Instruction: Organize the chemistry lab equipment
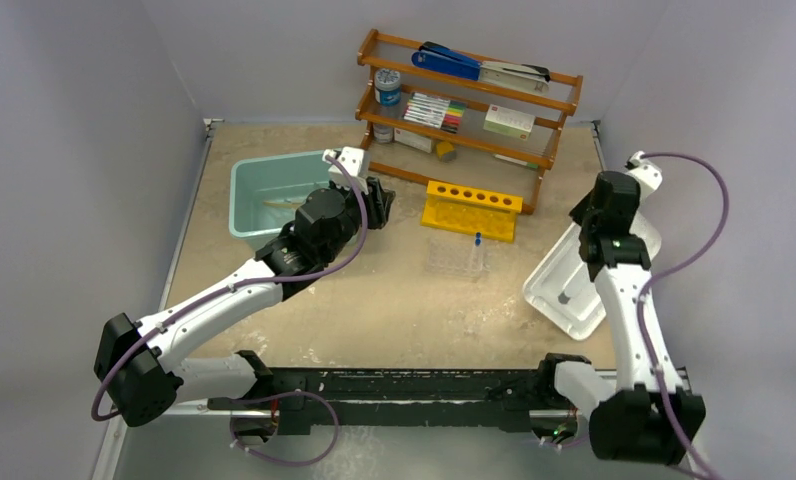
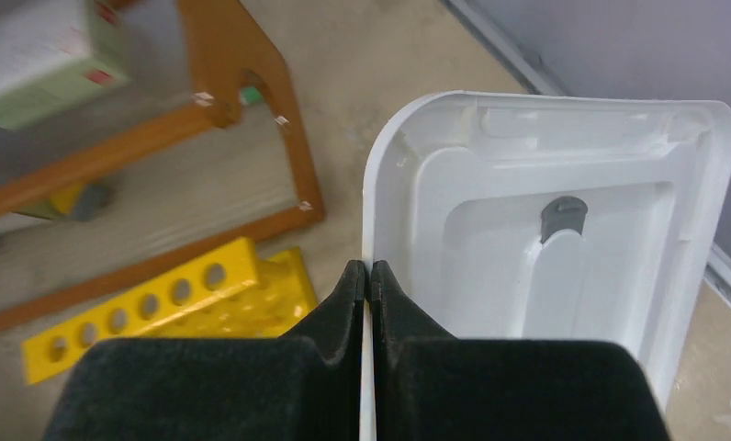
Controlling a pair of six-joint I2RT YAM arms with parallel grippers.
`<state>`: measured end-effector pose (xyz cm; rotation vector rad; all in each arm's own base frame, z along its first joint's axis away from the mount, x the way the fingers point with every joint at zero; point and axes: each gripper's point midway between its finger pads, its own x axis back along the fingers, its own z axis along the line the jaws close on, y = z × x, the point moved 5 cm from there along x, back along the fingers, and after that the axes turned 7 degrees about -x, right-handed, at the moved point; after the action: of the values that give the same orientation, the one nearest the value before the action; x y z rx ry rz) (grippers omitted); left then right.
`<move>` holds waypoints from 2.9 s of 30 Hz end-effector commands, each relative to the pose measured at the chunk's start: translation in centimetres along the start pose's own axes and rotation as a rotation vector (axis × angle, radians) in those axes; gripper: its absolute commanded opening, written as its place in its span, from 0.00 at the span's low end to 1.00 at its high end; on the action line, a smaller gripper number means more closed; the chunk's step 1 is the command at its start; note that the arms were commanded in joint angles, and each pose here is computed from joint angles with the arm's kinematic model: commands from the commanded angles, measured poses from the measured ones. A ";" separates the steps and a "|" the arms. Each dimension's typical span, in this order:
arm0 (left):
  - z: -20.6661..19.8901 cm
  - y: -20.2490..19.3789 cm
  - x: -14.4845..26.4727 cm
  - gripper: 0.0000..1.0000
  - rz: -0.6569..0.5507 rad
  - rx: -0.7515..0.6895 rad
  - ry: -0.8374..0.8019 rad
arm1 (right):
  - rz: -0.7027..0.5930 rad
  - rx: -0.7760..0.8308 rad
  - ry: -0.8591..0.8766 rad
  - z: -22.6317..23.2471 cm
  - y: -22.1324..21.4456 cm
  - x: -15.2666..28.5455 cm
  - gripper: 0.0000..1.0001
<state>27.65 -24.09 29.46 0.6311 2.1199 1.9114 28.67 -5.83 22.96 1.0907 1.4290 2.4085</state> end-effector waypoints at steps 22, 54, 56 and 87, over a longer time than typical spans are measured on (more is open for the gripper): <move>4.3 4.4 0.2 0.38 -0.166 0.227 -0.073 | -0.308 0.177 1.080 12.0 14.3 20.4 0.00; 3.6 12.6 0.6 0.42 -0.480 0.191 -1.077 | -0.048 0.387 2.341 18.5 7.9 36.6 0.00; 3.7 12.4 1.1 0.42 -0.482 0.186 -1.139 | -0.047 0.384 2.391 18.8 7.8 37.6 0.00; 2.6 12.8 4.7 0.59 -0.556 -0.082 -1.139 | -0.029 0.377 2.479 18.5 7.9 39.4 0.00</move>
<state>27.63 -19.26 40.43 0.9059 1.4502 0.8674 16.81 22.15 51.75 -2.8383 1.5395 2.7156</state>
